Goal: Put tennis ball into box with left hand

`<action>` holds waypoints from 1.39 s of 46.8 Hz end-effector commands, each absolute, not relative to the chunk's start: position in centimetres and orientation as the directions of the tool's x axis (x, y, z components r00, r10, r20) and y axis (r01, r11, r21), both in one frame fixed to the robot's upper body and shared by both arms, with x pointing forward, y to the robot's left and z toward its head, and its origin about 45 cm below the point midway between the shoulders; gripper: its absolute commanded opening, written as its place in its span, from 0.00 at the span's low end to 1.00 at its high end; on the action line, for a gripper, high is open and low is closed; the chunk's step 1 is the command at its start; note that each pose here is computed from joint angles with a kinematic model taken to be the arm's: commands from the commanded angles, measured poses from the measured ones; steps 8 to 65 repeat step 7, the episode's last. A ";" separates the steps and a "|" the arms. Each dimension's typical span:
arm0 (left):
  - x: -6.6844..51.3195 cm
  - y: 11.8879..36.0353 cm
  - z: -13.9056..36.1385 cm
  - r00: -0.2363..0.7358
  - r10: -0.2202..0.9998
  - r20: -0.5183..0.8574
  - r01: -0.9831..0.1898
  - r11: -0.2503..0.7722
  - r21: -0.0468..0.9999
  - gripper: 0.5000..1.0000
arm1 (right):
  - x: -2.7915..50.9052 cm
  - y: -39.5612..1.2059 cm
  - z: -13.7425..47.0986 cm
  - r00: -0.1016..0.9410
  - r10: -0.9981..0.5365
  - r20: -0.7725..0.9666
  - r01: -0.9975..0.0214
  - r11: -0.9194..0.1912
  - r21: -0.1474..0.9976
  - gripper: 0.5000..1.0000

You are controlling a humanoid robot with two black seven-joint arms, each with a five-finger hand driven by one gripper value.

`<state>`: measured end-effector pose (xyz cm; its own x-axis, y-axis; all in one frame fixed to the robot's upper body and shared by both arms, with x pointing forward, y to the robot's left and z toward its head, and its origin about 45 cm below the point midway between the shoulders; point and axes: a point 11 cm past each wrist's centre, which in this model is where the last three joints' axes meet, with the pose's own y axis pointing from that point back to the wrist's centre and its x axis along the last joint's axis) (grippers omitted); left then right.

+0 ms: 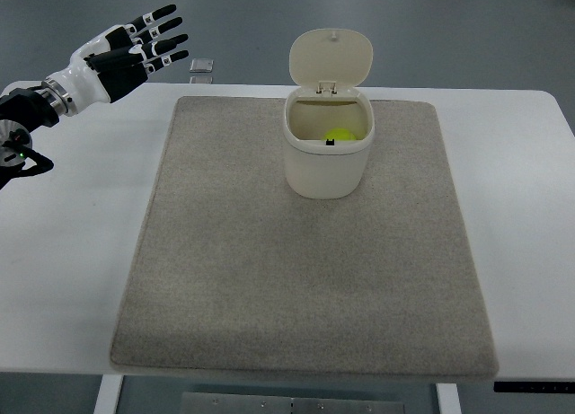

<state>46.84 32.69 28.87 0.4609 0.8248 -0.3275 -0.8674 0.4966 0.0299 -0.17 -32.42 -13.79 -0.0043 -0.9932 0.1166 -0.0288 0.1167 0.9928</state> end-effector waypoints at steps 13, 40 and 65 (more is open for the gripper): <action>46.8 32.8 28.8 0.459 0.826 -0.328 -0.868 0.495 0.030 0.98 | -0.2 -32.8 -13.7 -0.009 -0.988 0.153 -0.021 0.153 0.988 0.83; 46.8 32.8 28.8 0.459 0.826 -0.328 -0.868 0.495 0.030 0.98 | -0.2 -32.8 -13.7 -0.009 -0.988 0.153 -0.021 0.153 0.988 0.83; 46.8 32.8 28.8 0.459 0.826 -0.328 -0.868 0.495 0.030 0.98 | -0.2 -32.8 -13.7 -0.009 -0.988 0.153 -0.021 0.153 0.988 0.83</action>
